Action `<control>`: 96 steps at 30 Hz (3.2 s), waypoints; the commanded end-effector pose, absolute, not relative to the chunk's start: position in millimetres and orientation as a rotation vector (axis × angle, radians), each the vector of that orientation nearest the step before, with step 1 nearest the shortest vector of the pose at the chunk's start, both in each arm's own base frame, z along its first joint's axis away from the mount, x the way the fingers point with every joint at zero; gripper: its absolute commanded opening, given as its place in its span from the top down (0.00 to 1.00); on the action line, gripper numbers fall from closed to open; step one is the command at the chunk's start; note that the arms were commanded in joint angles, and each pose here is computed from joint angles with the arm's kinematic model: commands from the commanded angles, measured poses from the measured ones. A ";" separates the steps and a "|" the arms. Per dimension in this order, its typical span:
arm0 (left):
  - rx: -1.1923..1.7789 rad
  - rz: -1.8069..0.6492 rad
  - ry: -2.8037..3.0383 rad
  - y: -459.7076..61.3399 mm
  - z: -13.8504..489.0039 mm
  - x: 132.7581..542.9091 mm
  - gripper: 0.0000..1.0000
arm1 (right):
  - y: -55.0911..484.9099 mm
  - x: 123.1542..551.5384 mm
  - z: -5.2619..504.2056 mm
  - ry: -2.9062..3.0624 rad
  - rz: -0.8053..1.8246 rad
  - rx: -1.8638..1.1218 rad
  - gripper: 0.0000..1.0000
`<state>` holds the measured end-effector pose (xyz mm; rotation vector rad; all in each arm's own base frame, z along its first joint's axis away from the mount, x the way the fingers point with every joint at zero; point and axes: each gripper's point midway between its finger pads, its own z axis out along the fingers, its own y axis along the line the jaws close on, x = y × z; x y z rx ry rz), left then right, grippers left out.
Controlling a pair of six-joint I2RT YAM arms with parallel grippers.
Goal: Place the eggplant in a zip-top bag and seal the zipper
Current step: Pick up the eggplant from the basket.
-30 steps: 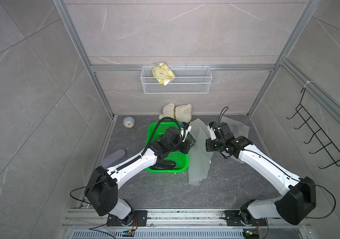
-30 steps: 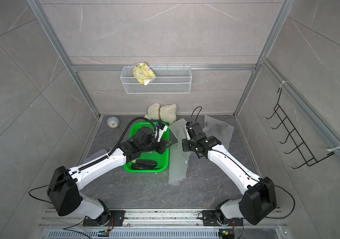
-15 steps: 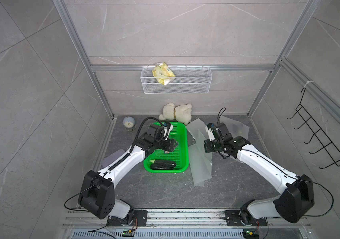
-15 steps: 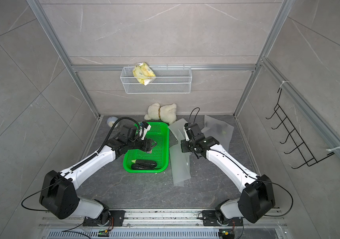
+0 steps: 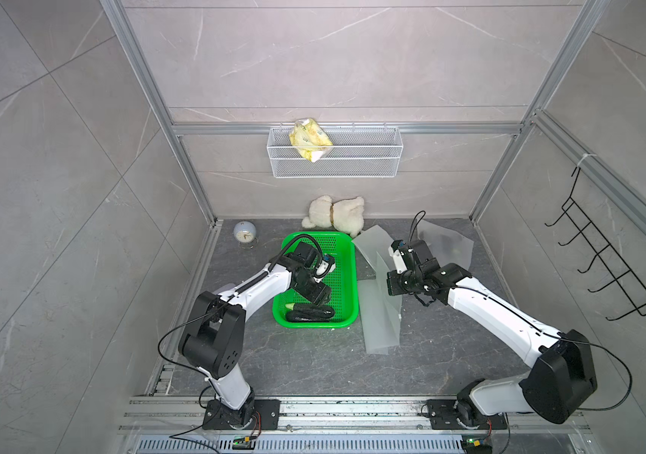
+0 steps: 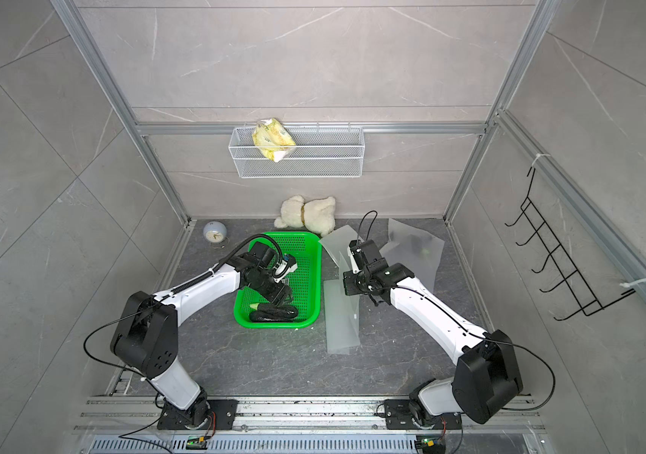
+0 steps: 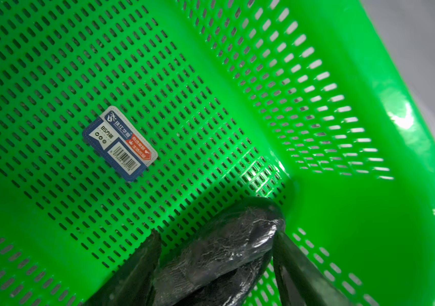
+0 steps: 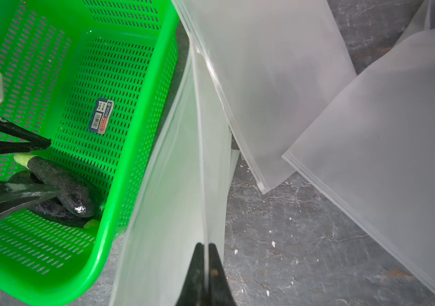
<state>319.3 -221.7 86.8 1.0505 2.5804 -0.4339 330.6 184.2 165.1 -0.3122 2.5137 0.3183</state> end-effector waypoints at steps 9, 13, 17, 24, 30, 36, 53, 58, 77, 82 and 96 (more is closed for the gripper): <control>1.219 -0.374 2.658 -203.9 42.8 313.8 0.32 | 192.9 329.9 161.0 2.498 0.360 -0.348 1.00; 1.221 -0.379 2.678 -204.4 33.3 313.7 0.32 | 194.3 331.4 160.2 2.500 0.363 -0.351 1.00; 1.194 -0.432 2.691 -210.2 34.1 313.0 0.32 | 195.0 332.6 160.8 2.500 0.361 -0.355 1.00; 1.089 -0.431 2.630 -215.0 59.4 327.5 0.31 | 196.3 333.2 160.8 2.500 0.369 -0.357 1.00; 1.091 -0.458 2.572 -218.1 85.4 327.7 0.30 | 196.1 332.6 161.3 2.493 0.374 -0.359 1.00; 1.115 -0.423 2.664 -203.6 82.0 307.1 0.30 | 195.0 331.5 159.2 2.488 0.372 -0.362 1.00; 1.436 -0.292 2.268 -215.8 80.2 338.5 0.28 | 196.4 327.2 151.6 2.488 0.400 -0.369 1.00; 1.710 -0.496 2.159 -228.3 75.8 306.7 0.29 | 192.7 326.8 152.1 2.480 0.398 -0.363 1.00; 1.863 -0.569 2.101 -241.0 45.3 317.3 0.38 | 195.4 326.5 153.8 2.475 0.453 -0.354 1.00; 1.861 -0.603 2.117 -253.8 40.9 318.9 0.44 | 197.1 325.2 151.7 2.484 0.467 -0.354 1.00; 1.652 -0.643 2.178 -251.1 62.8 331.5 0.66 | 194.1 326.9 150.8 2.481 0.459 -0.344 1.00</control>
